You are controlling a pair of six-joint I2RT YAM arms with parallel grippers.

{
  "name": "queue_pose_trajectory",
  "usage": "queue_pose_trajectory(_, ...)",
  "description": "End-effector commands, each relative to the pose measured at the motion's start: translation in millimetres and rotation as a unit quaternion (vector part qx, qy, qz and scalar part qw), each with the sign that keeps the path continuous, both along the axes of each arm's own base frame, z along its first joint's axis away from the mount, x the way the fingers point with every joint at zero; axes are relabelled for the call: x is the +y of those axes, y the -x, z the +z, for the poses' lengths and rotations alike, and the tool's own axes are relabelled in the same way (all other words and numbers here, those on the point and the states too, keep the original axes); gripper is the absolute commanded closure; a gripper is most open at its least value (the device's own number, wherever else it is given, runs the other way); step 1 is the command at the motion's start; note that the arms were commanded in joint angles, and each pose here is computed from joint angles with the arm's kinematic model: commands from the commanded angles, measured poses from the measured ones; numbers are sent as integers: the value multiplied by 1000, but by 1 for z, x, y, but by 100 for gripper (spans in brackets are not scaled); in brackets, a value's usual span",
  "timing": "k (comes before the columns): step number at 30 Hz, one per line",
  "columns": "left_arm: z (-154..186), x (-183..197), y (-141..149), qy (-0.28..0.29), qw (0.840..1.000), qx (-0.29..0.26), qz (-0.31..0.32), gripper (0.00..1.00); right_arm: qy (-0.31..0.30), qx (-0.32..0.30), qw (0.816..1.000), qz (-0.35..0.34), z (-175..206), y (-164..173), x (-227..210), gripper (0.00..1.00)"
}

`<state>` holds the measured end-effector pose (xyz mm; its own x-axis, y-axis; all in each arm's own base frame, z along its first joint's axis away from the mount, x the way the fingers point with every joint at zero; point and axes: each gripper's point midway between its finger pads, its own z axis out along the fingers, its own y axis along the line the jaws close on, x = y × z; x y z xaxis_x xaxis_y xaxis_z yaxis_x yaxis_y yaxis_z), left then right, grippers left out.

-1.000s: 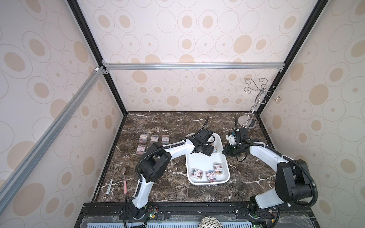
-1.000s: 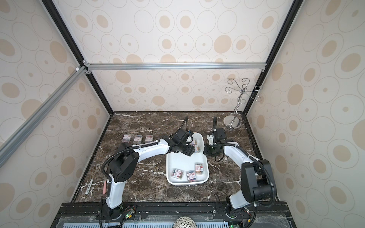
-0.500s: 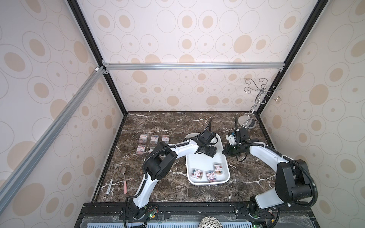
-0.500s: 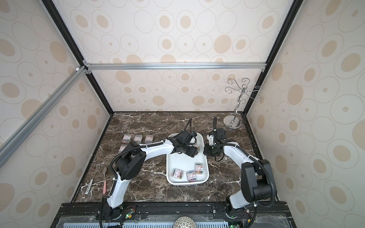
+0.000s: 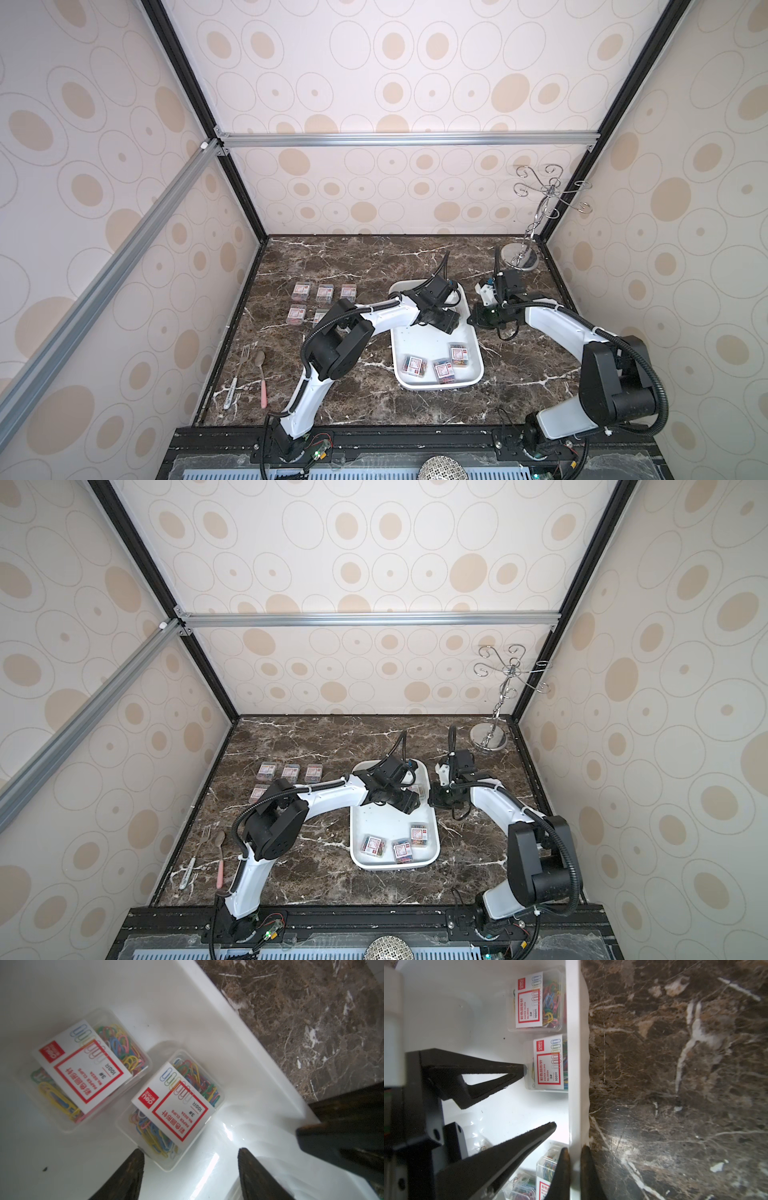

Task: Take the paper clips out of the storage box
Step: Adjust the boxed paper clips in the storage box.

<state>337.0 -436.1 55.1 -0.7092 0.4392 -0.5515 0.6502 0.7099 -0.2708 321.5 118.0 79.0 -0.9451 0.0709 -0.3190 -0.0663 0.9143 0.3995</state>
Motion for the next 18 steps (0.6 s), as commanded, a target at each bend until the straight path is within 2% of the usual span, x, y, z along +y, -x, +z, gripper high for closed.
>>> queue_pose_trajectory(1, 19, -24, 9, 29, 999, -16, -37, 29, 6, -2, 1000, 9, -5, 4, 0, 93)
queue_pose_trajectory(12, 31, -37, 32, 35, 996, -24, -74, 30, 9, -4, 1000, 10, -5, 6, -2, 93)
queue_pose_trajectory(18, 51, -44, 47, 68, 992, -32, -97, 30, 8, -4, 1000, 9, -6, 5, -1, 93)
